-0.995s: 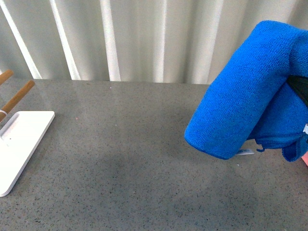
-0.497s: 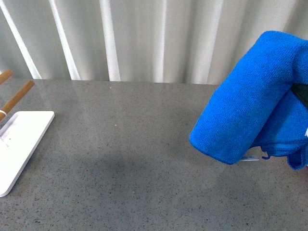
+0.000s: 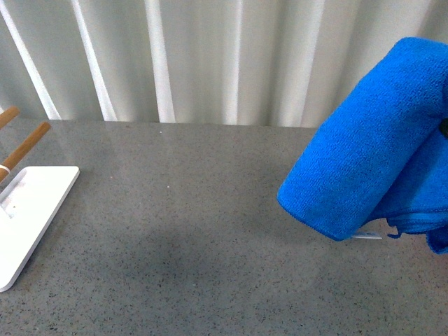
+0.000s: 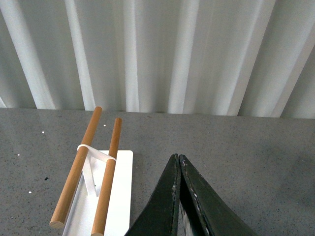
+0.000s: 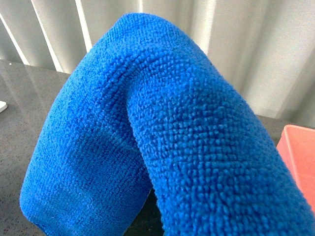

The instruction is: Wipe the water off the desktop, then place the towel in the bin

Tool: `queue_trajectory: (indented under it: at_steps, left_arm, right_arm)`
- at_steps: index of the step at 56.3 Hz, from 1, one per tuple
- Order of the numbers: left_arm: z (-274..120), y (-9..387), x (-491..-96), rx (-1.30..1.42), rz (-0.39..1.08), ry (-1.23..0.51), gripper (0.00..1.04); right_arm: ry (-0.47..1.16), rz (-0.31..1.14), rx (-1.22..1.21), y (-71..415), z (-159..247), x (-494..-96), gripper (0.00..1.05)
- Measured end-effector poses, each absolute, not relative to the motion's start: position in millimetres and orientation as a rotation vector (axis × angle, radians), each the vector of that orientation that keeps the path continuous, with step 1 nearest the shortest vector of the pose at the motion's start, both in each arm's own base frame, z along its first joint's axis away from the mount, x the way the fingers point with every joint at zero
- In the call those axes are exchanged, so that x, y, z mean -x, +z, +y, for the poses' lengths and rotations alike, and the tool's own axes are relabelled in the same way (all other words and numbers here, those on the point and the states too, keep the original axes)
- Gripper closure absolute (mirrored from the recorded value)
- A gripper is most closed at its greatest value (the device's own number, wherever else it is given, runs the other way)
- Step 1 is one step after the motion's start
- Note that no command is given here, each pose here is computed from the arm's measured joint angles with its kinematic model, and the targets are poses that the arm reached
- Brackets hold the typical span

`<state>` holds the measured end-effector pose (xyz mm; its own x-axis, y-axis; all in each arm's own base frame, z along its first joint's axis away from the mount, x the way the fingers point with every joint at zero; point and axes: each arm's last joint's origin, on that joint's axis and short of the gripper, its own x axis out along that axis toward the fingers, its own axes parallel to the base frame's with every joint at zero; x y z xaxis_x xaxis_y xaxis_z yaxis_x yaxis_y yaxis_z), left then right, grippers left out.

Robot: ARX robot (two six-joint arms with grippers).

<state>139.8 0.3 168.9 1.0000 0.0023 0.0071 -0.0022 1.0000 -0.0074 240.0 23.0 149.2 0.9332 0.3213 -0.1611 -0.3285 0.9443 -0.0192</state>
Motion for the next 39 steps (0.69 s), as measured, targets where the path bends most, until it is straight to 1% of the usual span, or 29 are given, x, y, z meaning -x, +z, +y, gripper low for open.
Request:
queue_trajectory:
  at_steps: [39]
  left_arm:
    - [0.2,174.6,-115.2,0.007,-0.026,0.002,1.01]
  right_arm:
    - [0.337,0.157,0.052,150.4,26.9,-237.9,1.01]
